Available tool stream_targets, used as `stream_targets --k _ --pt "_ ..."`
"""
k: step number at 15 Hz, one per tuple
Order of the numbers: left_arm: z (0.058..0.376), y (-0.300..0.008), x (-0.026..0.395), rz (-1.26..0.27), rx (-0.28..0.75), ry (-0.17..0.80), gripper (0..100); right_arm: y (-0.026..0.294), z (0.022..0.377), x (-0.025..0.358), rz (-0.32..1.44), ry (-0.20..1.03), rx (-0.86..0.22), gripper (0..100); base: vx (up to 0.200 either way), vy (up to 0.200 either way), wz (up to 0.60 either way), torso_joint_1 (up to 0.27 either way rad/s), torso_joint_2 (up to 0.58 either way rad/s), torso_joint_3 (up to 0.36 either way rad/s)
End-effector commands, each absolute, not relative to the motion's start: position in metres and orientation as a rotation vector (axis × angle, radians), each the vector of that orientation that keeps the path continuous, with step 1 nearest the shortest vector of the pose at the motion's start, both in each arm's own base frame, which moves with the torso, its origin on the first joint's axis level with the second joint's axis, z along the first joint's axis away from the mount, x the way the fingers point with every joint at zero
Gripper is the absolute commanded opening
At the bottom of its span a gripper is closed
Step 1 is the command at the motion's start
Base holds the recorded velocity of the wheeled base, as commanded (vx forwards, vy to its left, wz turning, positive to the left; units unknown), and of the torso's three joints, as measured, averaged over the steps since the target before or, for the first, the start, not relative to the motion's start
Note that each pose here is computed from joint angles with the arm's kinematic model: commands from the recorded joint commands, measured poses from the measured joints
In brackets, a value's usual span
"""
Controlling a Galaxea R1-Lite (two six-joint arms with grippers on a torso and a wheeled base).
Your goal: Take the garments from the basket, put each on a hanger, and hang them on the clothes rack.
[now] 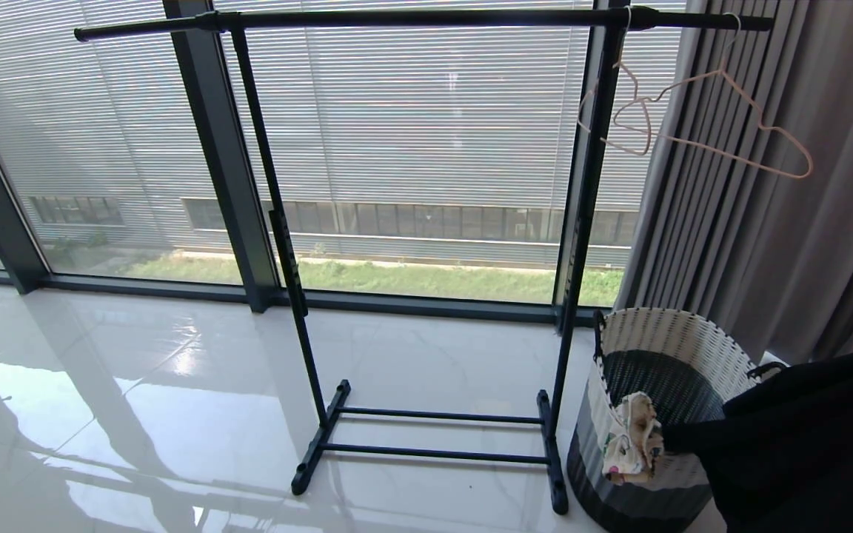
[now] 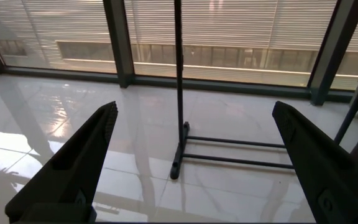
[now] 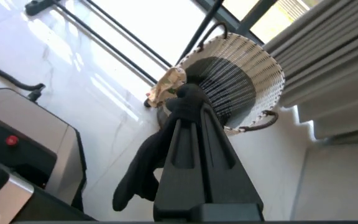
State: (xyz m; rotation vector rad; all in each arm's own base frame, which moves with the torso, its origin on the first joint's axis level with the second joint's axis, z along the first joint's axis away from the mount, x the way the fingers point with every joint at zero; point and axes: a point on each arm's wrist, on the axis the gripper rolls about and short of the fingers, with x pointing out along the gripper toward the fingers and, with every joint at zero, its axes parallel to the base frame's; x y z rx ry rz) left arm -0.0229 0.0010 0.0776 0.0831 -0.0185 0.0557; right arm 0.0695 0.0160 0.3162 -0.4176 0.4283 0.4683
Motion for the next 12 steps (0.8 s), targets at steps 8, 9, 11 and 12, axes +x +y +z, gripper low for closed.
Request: stream_targets --k 8,9,11,12 --pt "0.232 -0.007 0.037 -0.213 -0.001 0.039 100 0.058 0.306 0.121 0.684 0.517 -0.337 0 0.000 0.000 0.00 0.000 0.00 0.000" --pt "0.247 -0.013 0.053 -0.300 -0.003 0.056 100 0.060 0.304 0.125 0.684 0.533 -0.339 0 0.000 0.000 0.00 0.000 0.00 0.000" --pt "0.269 -0.041 0.090 -0.492 0.009 0.076 100 0.066 0.298 0.135 0.699 0.568 -0.343 0 0.000 0.000 0.00 0.000 0.00 0.000" --pt "0.275 -0.058 0.106 -0.539 0.017 0.092 100 0.068 0.297 0.137 0.708 0.579 -0.345 0 0.000 0.000 0.00 0.000 0.00 0.000"
